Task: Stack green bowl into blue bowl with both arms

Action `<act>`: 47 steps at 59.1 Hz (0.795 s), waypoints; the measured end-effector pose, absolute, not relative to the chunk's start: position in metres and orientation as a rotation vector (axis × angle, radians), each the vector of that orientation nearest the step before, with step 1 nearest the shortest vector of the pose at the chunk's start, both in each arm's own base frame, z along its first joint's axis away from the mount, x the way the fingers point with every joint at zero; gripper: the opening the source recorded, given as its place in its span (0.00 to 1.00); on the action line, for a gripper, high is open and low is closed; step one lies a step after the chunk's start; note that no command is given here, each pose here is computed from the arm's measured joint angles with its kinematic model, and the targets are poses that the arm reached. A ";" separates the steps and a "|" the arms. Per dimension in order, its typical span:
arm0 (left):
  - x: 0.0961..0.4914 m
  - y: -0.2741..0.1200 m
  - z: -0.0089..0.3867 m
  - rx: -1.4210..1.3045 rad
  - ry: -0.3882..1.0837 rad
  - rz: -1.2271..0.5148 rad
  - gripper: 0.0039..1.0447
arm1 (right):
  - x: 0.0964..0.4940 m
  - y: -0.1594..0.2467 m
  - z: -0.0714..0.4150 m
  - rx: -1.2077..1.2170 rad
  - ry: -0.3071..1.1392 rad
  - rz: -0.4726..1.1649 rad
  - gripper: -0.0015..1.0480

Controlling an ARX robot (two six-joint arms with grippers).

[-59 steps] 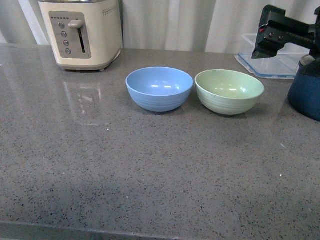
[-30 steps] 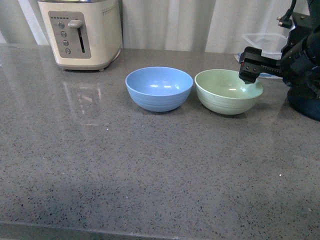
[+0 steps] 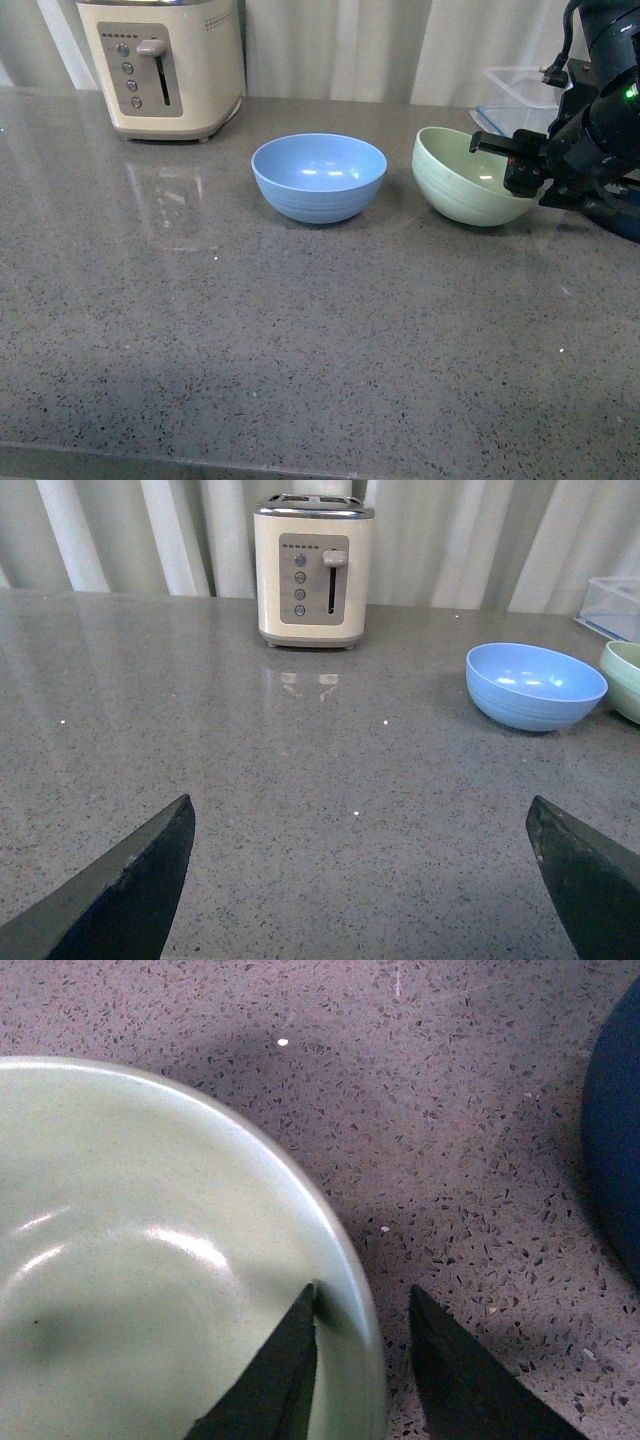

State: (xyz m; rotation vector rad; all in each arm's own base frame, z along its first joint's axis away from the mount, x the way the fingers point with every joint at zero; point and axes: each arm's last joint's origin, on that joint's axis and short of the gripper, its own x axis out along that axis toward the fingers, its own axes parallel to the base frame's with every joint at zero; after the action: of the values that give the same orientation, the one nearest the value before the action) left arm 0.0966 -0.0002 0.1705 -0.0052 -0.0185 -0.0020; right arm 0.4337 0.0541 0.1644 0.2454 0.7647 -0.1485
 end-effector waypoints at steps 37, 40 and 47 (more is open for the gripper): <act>0.097 0.000 0.171 -0.005 -0.018 -0.002 0.94 | 0.414 0.090 0.273 0.305 0.528 0.041 0.01; 0.097 0.000 0.171 -0.005 -0.018 -0.002 0.94 | 0.413 0.101 0.277 0.298 0.518 0.067 0.01; 0.097 0.000 0.171 -0.005 -0.018 -0.002 0.94 | 0.409 0.131 0.280 0.267 0.515 0.125 0.01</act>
State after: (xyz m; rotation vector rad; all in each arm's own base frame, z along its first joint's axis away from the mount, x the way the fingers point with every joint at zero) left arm 0.0966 -0.0002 0.1705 -0.0052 -0.0185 -0.0020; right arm 0.4090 0.1306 0.2804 0.2672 0.5148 0.1246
